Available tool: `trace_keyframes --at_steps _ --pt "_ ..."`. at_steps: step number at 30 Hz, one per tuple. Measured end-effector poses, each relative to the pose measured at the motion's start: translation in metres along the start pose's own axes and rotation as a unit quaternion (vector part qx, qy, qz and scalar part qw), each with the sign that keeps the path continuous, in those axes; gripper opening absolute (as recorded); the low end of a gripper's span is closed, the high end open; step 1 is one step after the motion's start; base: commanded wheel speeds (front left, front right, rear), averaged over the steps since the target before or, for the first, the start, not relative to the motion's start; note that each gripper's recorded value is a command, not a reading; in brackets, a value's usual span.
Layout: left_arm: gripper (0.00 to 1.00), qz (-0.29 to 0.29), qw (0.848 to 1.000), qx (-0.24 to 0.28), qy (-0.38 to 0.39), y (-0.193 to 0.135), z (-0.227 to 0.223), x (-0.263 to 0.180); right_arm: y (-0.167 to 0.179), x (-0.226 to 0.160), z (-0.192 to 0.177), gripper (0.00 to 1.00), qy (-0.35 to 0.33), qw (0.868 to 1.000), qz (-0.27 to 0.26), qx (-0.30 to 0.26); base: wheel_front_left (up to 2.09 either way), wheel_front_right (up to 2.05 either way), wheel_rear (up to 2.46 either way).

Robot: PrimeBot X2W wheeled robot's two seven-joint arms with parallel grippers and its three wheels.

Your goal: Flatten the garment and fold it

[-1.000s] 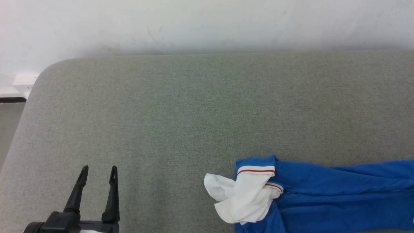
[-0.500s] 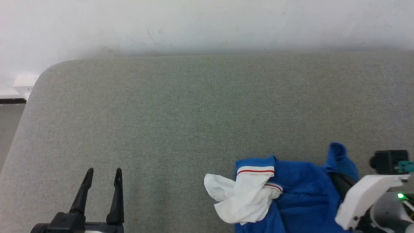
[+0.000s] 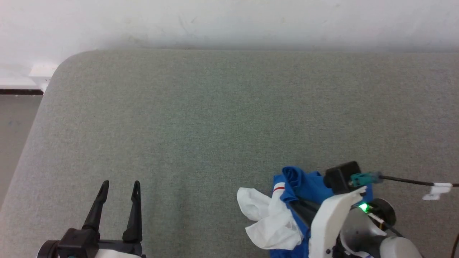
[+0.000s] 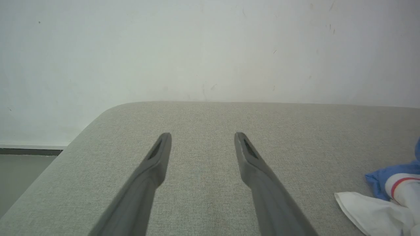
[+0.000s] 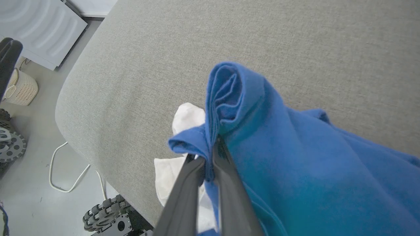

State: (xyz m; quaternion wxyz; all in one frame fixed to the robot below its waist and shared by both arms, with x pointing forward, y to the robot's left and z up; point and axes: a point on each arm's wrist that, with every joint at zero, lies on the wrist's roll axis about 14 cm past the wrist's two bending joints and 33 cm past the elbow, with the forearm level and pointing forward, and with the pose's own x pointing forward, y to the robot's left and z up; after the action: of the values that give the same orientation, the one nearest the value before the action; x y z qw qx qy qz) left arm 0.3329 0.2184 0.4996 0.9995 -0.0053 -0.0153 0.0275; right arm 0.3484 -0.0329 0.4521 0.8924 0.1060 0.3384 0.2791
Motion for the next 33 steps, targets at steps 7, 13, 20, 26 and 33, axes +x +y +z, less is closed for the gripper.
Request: trace_keyframes --at_steps 7,13,20,26,33 --pt "1.00 0.011 1.000 -0.009 0.010 0.002 -0.007 0.000 0.003 0.027 -0.025 0.00 0.047 0.999 0.013 -0.004 0.00 0.00 0.00" --pt "1.00 0.015 1.000 -0.019 0.014 0.001 -0.010 -0.001 -0.008 0.044 -0.053 0.00 0.095 0.995 -0.001 -0.005 0.00 0.00 0.00" --pt "1.00 0.019 0.999 -0.021 0.014 0.002 -0.010 -0.005 -0.003 0.050 -0.051 1.00 0.095 0.995 0.001 -0.030 0.00 0.00 0.00" --pt "1.00 0.009 1.000 -0.024 0.010 -0.003 -0.009 -0.005 0.002 0.039 -0.030 1.00 0.066 0.997 0.003 -0.029 0.00 0.00 0.00" --pt "1.00 -0.011 1.000 -0.028 0.009 -0.015 -0.009 -0.002 -0.038 -0.001 0.021 1.00 -0.034 0.998 -0.060 0.003 0.00 0.00 0.00"
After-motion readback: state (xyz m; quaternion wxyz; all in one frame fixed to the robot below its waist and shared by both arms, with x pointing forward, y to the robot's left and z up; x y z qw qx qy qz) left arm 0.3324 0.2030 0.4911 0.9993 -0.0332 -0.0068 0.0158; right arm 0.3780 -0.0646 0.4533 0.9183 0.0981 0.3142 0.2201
